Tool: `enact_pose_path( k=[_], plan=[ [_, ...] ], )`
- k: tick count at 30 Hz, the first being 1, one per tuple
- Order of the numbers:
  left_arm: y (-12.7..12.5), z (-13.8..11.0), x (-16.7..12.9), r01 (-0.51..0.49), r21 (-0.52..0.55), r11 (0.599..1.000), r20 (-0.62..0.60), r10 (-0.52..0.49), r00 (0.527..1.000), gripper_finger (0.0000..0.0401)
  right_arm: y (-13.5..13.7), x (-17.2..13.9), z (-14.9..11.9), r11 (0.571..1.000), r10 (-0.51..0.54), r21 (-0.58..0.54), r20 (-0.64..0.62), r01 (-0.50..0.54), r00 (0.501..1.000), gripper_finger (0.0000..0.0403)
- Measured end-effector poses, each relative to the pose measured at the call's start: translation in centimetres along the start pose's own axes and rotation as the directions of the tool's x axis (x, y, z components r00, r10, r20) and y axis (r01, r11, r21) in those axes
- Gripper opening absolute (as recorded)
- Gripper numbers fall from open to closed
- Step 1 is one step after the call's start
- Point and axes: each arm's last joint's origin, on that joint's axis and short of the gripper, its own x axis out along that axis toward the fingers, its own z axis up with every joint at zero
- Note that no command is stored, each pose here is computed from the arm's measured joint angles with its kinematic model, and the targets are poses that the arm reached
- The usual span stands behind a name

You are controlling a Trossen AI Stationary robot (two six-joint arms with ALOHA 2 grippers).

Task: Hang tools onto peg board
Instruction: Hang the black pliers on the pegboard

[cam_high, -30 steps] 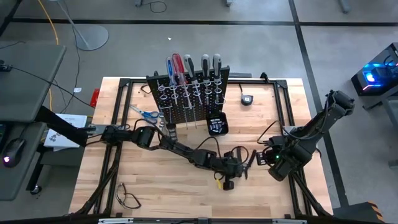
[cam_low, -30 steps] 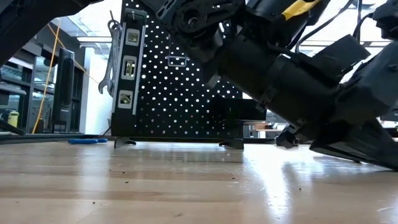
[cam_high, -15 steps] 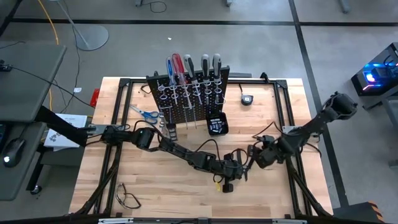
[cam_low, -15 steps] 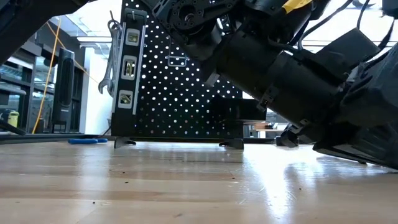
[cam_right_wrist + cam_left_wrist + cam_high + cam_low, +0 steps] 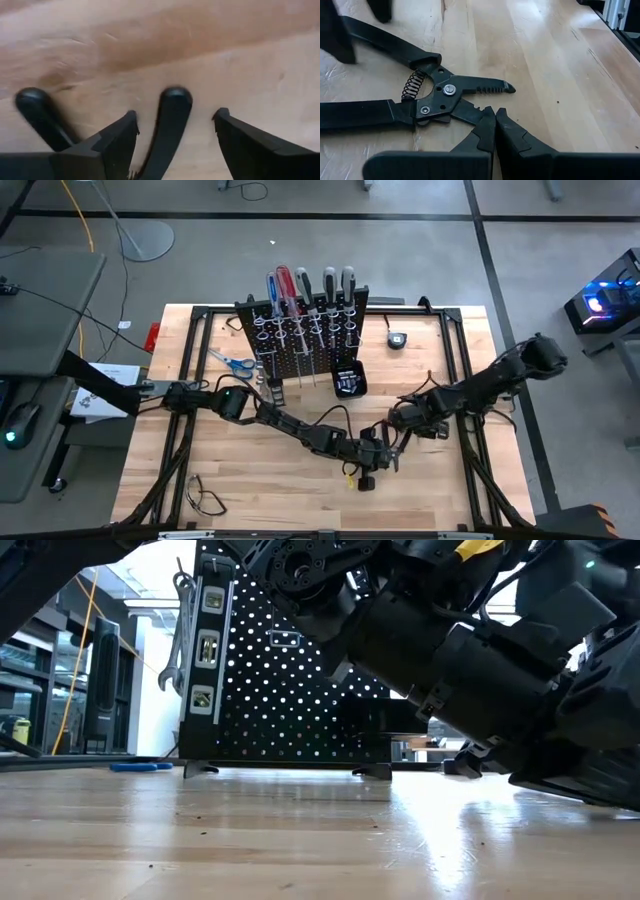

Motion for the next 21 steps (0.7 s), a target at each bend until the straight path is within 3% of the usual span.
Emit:
enact_pose_path(
  k=[3, 7, 13, 21],
  plan=[
    [0.4, 0.1, 0.0, -0.021, -0.016, 1.0, 0.005, 0.021, 1.0, 0.0, 0.6, 1.1, -0.3, 0.993, -0.067, 0.094, -0.071, 0.073, 0.995, 0.0247],
    [1.0, 0.2, 0.1, -0.023, -0.047, 0.999, 0.013, 0.024, 1.0, 0.0, 0.7, 1.7, -0.7, 0.987, -0.119, 0.085, -0.151, 0.133, 0.981, 0.0203],
    [1.6, 0.4, 0.3, -0.027, -0.081, 0.996, 0.05, 0.031, 0.998, 0.0, 0.4, 1.7, -0.6, 0.983, -0.151, 0.083, -0.142, 0.164, 0.978, 0.0041],
    [1.6, 0.7, 0.1, -0.032, -0.132, 0.991, 0.062, 0.04, 0.997, 0.0, 0.7, 1.5, -1.9, 0.992, -0.114, -0.068, -0.109, 0.107, 0.987, 0.0036]
  ],
)
